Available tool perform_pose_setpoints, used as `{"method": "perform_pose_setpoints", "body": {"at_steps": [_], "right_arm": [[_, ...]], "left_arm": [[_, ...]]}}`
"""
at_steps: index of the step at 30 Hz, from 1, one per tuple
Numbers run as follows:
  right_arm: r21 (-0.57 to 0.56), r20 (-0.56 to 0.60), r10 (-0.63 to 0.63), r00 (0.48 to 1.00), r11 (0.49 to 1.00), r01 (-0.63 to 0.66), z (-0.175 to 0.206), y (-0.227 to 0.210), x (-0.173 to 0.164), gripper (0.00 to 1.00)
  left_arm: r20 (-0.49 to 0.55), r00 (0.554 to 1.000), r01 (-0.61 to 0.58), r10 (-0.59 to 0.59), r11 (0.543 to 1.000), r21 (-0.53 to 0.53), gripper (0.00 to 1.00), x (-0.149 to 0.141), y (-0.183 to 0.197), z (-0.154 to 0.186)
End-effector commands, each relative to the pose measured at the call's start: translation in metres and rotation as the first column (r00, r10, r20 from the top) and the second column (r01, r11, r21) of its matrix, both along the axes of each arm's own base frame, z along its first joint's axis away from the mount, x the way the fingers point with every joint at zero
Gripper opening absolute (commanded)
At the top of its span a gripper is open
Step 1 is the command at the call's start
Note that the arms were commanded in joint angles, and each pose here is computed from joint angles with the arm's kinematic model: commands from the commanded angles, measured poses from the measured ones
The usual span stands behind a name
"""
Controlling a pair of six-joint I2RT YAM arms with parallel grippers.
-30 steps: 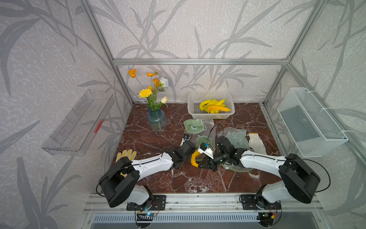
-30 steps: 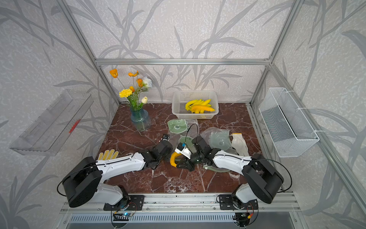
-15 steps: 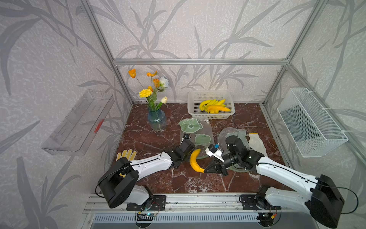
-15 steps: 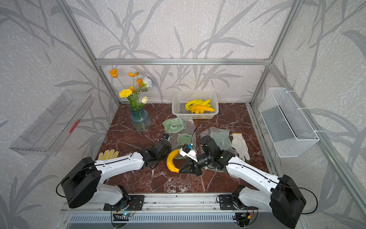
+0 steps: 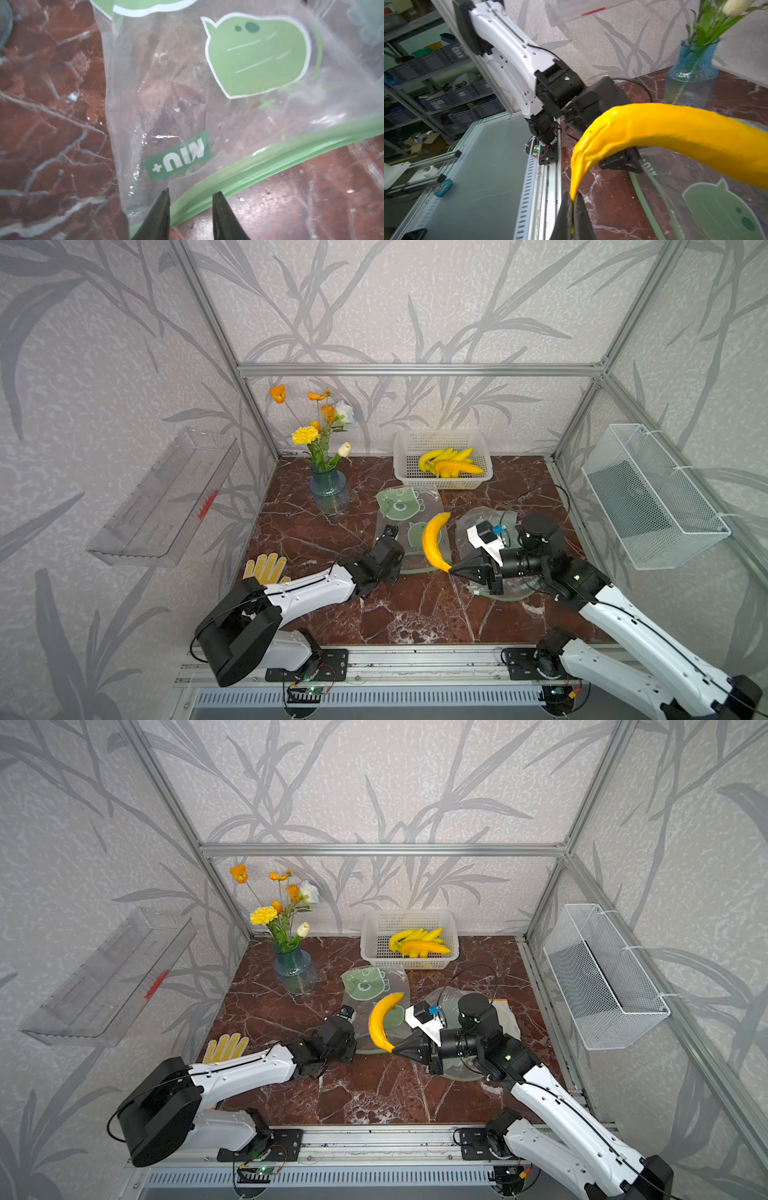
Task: Open the zip-top bag and take out the banana
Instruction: Pick up the banana from the zipper food storage bag, then place the banana in the basket.
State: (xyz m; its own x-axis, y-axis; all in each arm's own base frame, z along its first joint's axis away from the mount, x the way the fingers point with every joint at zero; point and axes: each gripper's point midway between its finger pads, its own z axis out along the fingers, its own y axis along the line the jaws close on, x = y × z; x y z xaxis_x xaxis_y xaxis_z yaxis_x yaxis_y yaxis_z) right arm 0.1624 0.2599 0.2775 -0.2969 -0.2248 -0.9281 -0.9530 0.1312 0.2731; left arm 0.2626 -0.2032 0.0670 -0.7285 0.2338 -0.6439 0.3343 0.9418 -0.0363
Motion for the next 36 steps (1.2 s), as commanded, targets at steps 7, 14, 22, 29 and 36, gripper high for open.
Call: {"method": "perform_pose_setpoints", "body": {"at_steps": [7, 14, 22, 29, 36], "right_arm": [[-0.063, 0.125, -0.265, 0.956, 0.96, 0.274, -0.008, 0.012, 0.151, 0.0], [-0.175, 0.228, -0.507, 0.831, 0.819, 0.547, -0.039, 0.012, 0.283, 0.0], [-0.258, 0.094, -0.67, 0.737, 0.698, 0.668, -0.091, 0.009, 0.393, 0.0], [-0.331, 0.028, -0.746, 0.666, 0.621, 0.71, -0.13, 0.002, 0.425, 0.0], [-0.351, -0.021, -0.772, 0.635, 0.6, 0.719, -0.144, -0.008, 0.428, 0.18]], "left_arm": [[0.127, 0.991, 0.053, -0.041, 0.994, -0.093, 0.99, -0.004, 0.0, 0.034], [0.314, 0.948, -0.012, 0.055, 0.99, -0.138, 0.99, 0.0, 0.028, 0.065], [0.37, 0.927, -0.05, 0.059, 0.998, -0.034, 0.99, 0.003, 0.046, 0.082], [0.361, 0.93, -0.055, 0.067, 0.998, -0.043, 0.99, 0.002, 0.047, 0.076], [0.351, 0.933, -0.067, 0.075, 0.997, -0.036, 0.99, 0.0, 0.051, 0.071]]}}
